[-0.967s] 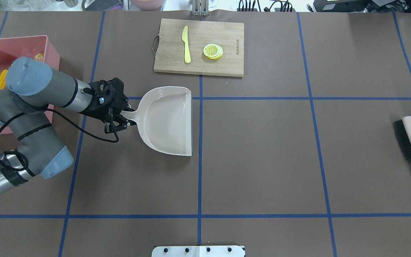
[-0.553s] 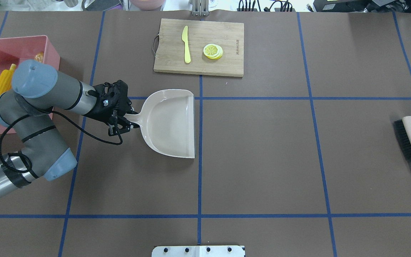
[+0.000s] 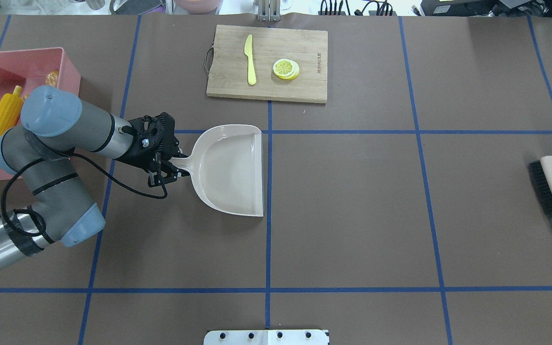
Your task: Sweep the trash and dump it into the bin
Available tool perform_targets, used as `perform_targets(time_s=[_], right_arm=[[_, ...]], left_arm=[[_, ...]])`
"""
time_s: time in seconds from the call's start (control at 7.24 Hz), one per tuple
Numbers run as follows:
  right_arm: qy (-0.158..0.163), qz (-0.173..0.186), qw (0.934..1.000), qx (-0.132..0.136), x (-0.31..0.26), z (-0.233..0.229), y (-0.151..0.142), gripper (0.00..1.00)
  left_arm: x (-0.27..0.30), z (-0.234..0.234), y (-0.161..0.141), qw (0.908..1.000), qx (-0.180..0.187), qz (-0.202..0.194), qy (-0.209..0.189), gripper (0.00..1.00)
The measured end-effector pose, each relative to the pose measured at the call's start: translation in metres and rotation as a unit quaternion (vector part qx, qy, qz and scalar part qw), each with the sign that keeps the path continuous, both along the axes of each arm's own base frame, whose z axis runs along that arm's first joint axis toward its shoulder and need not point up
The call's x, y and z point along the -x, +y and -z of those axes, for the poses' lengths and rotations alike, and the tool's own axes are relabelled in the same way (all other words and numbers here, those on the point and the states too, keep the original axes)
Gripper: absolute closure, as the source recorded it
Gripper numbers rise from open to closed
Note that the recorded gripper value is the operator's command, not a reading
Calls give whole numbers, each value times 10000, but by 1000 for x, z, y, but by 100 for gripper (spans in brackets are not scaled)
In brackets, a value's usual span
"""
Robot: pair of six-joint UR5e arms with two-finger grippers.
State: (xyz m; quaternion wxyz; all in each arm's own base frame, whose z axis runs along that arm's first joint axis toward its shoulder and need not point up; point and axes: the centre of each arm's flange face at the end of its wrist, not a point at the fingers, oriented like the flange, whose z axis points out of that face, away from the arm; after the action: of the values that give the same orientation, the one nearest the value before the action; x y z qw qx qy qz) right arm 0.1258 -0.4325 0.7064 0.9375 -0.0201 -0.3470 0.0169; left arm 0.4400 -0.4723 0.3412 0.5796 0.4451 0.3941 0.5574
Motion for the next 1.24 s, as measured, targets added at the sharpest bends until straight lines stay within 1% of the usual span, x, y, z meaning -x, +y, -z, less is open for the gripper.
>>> perform_targets(time_s=[0.14, 0.28, 0.41, 0.55, 0.69, 0.97, 1.11, 1.24], right_arm=[[0, 0, 10000, 0, 0, 0, 0, 0], [0, 0, 10000, -3, 0, 0, 0, 0], [1, 0, 10000, -6, 0, 1, 0, 0], [1, 0, 10000, -6, 0, 1, 0, 0], [1, 0, 10000, -6, 0, 1, 0, 0], [1, 0, 10000, -7, 0, 1, 0, 0], [1, 0, 10000, -4, 0, 0, 0, 0], [1, 0, 10000, 5, 0, 0, 1, 0]], left_arm=[[0, -1, 1, 10000, -2, 1, -11, 47], [-1, -4, 1, 10000, 3, 11, -29, 39], [-2, -5, 2, 10000, 9, 5, -43, 26], [-4, -6, 4, 10000, 13, -10, -49, 17], [-3, -6, 5, 10000, 22, -12, -44, 2], [17, -1, 12, 10000, -16, 56, 36, 1], [41, -5, 14, 9999, -1, 169, 29, 1], [73, -14, 4, 9991, 97, 409, -67, 1]])
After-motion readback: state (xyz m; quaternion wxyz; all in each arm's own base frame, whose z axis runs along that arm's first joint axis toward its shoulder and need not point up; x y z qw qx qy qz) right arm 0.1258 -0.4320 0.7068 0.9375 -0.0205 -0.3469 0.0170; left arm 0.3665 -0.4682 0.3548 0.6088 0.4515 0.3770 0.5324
